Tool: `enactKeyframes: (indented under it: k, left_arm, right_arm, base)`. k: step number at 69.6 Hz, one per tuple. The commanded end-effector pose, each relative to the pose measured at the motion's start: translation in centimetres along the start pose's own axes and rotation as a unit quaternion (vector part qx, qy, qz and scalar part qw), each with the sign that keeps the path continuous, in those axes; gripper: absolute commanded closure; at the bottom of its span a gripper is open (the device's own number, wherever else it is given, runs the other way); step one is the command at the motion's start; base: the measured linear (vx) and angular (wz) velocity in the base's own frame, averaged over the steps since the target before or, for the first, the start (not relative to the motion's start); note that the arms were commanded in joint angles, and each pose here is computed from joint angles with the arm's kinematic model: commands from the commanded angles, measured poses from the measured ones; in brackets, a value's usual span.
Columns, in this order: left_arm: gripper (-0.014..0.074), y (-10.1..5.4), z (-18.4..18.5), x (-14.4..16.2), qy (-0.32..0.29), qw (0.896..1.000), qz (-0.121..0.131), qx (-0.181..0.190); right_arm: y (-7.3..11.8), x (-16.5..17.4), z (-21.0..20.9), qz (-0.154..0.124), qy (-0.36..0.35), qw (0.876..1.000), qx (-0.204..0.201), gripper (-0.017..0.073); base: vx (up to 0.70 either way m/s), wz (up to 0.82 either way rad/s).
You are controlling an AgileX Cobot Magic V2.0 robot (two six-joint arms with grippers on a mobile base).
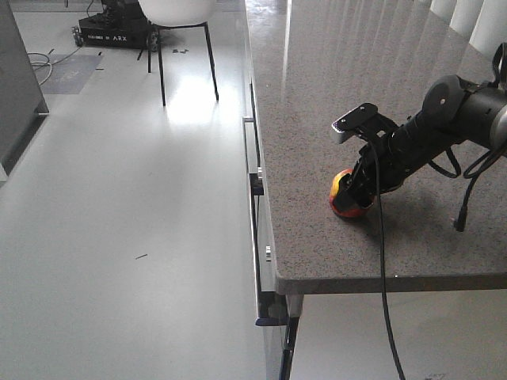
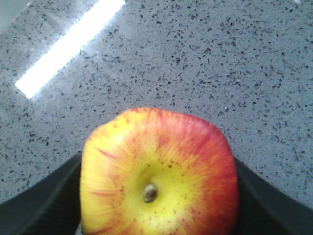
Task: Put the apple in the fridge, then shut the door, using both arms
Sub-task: 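Close the right gripper on the apple and lift it off the counter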
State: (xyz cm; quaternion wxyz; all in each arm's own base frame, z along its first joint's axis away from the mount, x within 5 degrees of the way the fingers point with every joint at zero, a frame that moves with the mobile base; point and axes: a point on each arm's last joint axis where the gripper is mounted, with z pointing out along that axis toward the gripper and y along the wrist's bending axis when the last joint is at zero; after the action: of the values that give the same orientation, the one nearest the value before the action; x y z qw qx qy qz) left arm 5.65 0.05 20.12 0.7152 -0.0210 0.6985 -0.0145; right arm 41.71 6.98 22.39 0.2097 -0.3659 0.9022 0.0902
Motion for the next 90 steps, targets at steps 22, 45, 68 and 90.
enactKeyframes:
  k: [22,45,68,90]
  left_arm:
    - [0.0600,0.0,-0.1,-0.3,-0.036,0.999,-0.004,0.002]
    - [0.0600,0.0,-0.1,-0.3,-0.036,0.999,-0.004,0.002]
    - [0.0600,0.0,-0.1,-0.3,-0.036,0.999,-0.004,0.002]
    - [0.0600,0.0,-0.1,-0.3,-0.036,0.999,-0.004,0.002]
  right_arm:
    - [0.6,-1.5,-3.2,0.025,-0.049,0.999,0.001,0.0381]
    - [3.7,-2.0,-9.3,0.117,-0.101,0.987,-0.041,0.0445]
    - [12.2,2.2,-13.1,0.112,-0.184,0.972,-0.090,0.0445]
    - [17.4,7.9,-16.5,0.123,-0.205,0.966,-0.094,0.0445]
  base:
    - [0.00,0.00]
    - [0.00,0.00]
    - [0.00,0.00]
    - [0.00,0.00]
